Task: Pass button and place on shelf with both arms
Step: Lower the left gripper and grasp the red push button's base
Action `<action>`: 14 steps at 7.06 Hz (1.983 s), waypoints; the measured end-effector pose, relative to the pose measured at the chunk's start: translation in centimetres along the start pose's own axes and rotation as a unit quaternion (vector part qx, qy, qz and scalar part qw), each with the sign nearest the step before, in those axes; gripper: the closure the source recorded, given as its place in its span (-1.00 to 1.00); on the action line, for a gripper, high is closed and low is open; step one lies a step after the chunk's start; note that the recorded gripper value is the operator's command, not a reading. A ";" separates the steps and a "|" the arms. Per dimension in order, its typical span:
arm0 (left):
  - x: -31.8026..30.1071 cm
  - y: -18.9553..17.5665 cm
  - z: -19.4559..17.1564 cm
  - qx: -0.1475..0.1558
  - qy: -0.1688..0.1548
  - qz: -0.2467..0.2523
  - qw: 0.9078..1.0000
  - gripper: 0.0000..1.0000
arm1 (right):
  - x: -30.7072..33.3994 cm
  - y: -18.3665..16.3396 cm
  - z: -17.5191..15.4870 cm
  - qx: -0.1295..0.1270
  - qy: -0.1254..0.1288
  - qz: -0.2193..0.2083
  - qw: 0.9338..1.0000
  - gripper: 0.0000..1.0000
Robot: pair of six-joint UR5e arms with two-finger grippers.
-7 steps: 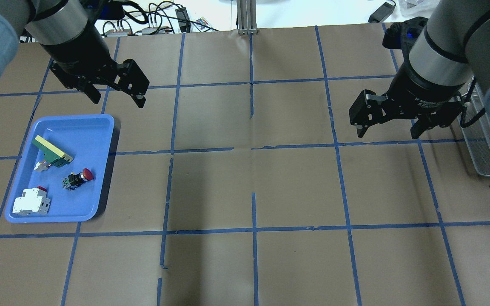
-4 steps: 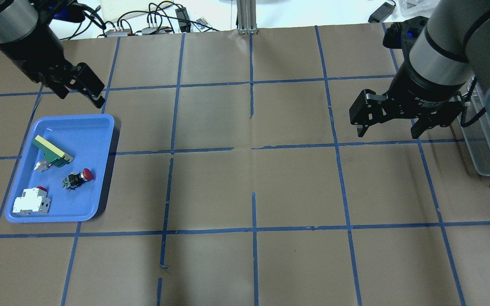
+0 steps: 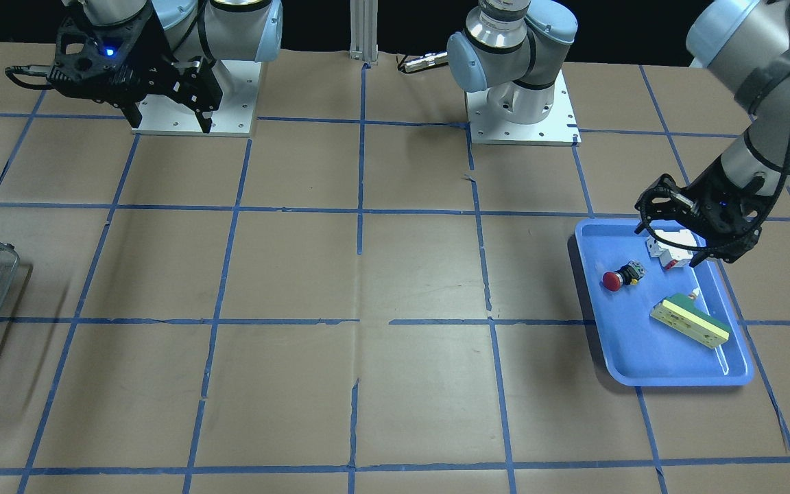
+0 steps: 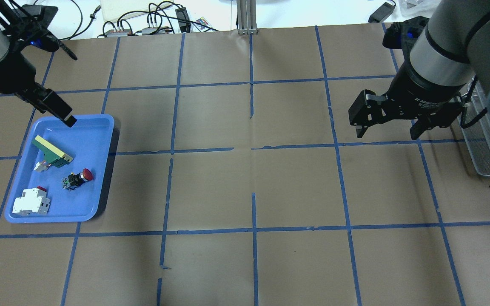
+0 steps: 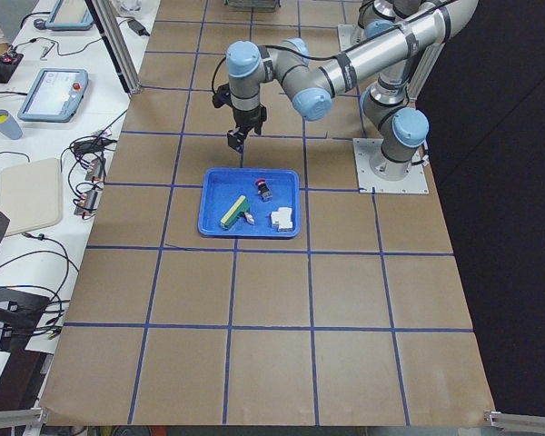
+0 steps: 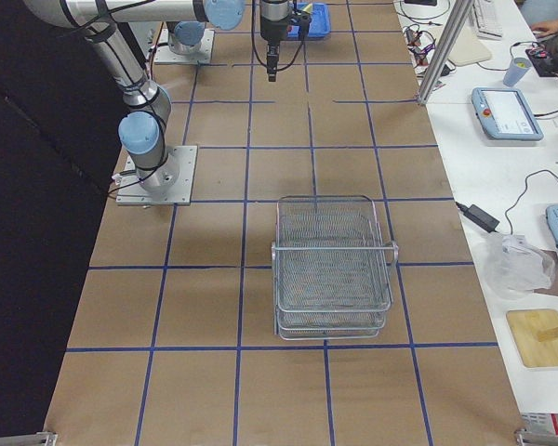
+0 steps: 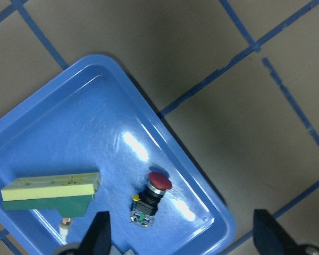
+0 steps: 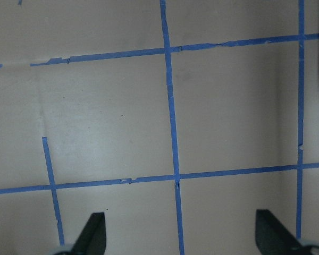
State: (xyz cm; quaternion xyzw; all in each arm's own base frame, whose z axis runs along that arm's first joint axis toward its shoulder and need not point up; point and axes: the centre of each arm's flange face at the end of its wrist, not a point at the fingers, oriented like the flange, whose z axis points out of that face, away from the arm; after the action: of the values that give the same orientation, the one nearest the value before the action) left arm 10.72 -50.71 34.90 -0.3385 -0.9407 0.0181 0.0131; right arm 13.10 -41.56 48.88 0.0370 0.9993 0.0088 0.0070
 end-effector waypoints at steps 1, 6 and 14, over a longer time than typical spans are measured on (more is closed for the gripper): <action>-0.9 2.4 2.8 0.011 -0.007 0.017 1.000 -0.87 | 0.0 0.0 0.0 0.000 -0.002 -0.010 1.000 -1.00; 0.0 6.5 13.7 0.044 0.009 0.090 0.995 -0.90 | 0.1 0.0 -1.3 0.032 -0.012 -0.122 0.992 -1.00; -1.4 7.3 16.1 0.021 0.028 0.121 0.992 1.00 | -0.1 -0.6 -0.8 0.034 -0.013 -0.135 0.990 -1.00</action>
State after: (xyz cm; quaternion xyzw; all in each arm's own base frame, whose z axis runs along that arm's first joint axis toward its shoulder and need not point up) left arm 15.81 -46.36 18.52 -0.4496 -0.8916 0.0301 0.0446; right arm 13.16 -42.13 49.70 -0.0983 0.9946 -0.0267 0.0204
